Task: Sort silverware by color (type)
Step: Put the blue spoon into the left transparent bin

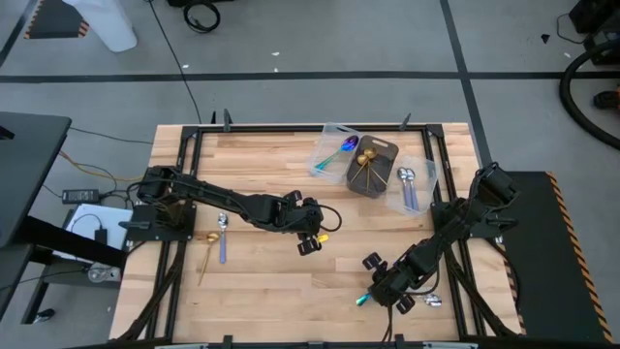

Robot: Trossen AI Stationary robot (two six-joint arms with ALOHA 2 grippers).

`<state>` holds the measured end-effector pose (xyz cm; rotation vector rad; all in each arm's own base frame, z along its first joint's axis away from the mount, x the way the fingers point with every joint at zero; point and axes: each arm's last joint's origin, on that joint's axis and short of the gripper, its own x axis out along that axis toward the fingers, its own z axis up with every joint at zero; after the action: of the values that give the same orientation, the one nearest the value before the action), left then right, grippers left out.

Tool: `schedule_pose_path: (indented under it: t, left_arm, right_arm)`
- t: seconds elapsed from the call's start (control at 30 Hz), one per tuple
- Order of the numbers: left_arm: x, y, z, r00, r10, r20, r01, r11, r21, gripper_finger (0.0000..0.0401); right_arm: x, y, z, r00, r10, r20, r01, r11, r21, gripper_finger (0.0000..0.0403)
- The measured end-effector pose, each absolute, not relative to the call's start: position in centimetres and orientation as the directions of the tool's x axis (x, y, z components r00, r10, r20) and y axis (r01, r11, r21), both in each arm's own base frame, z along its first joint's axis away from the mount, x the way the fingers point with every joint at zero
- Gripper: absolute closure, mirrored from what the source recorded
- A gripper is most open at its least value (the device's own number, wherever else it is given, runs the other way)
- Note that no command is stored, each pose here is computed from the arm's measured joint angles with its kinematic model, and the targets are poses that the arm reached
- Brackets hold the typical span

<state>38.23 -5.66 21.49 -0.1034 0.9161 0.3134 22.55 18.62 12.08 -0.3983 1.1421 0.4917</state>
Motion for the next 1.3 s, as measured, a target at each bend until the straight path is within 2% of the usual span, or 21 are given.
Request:
schedule_pose_path:
  t: [0.4, 0.57, 0.83, 1.1, 1.3]
  left_arm:
    - [38.3, -5.7, 21.5, 0.572, 0.222, -0.790, -0.315, 0.948, 0.038, 0.0299]
    - [38.3, -5.7, 21.6, 0.577, 0.221, -0.786, -0.316, 0.948, 0.034, 0.0299]
    - [38.3, -5.7, 21.6, 0.577, 0.221, -0.787, -0.316, 0.948, 0.034, 0.0299]
    - [38.3, -5.7, 21.5, 0.574, 0.221, -0.788, -0.315, 0.948, 0.036, 0.0299]
    - [37.8, -5.6, 21.2, 0.525, 0.229, -0.820, -0.313, 0.948, 0.065, 0.0299]
  right_arm:
    - [22.9, 18.8, 12.5, 0.333, 0.153, -0.931, -0.598, 0.797, -0.083, 0.0362]
    - [23.3, 18.7, 13.4, 0.335, 0.052, -0.941, -0.606, 0.776, -0.172, 0.0362]
    - [24.1, 18.5, 14.9, 0.316, -0.003, -0.949, -0.638, 0.740, -0.214, 0.0363]
    - [24.9, 17.5, 16.2, 0.324, -0.127, -0.937, -0.665, 0.674, -0.321, 0.0363]
    - [25.5, 16.1, 16.6, 0.327, -0.245, -0.913, -0.672, 0.619, -0.406, 0.0363]
